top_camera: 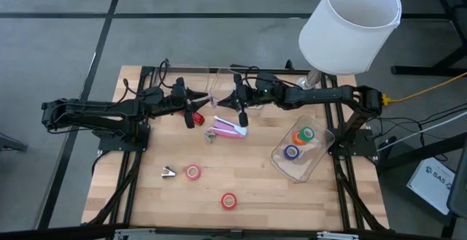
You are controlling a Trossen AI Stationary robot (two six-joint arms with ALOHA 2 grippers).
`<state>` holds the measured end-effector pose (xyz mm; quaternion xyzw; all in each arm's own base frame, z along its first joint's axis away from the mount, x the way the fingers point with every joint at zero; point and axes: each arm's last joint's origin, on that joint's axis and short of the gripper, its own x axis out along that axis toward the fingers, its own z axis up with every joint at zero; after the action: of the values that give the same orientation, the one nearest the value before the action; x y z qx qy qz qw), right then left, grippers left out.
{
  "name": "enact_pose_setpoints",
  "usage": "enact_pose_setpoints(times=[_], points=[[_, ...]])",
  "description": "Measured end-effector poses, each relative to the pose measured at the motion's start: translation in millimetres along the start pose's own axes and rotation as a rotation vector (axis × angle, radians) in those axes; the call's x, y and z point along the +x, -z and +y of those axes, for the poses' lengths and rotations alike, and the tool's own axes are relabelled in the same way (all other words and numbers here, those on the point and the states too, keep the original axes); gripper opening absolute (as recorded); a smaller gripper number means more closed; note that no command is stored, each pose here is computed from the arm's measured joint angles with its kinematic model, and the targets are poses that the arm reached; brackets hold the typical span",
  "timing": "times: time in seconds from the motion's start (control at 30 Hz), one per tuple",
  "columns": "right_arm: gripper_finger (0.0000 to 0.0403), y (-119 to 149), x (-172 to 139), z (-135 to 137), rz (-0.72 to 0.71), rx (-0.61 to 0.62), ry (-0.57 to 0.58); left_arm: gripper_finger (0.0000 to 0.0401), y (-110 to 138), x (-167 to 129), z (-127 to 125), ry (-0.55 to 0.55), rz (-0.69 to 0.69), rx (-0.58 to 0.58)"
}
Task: Pick and place Stapler, Stapler remover, tape
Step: Put the purple staple remover into the top right transparent bin
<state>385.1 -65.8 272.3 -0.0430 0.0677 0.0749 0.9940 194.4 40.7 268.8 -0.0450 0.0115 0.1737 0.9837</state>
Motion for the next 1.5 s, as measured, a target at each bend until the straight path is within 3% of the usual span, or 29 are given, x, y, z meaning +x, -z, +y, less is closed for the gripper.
enact_pose_setpoints(times=[0.27,0.63,1.03,1.5], points=[[0.0,-7,-4,-8,0.263,0.048,0.168,0.0171,0,0,-3,0.09,0.009,0.01],[0.0,6,-29,-39,0.591,0.138,0.392,0.0166,1,0,-3,0.119,0.019,0.01],[0.0,39,-45,-62,0.632,0.23,0.493,0.0165,6,0,-3,0.111,0.068,0.014],[0.0,80,-55,-66,0.644,0.324,0.536,0.0162,6,0,-3,0.11,0.073,0.012]])
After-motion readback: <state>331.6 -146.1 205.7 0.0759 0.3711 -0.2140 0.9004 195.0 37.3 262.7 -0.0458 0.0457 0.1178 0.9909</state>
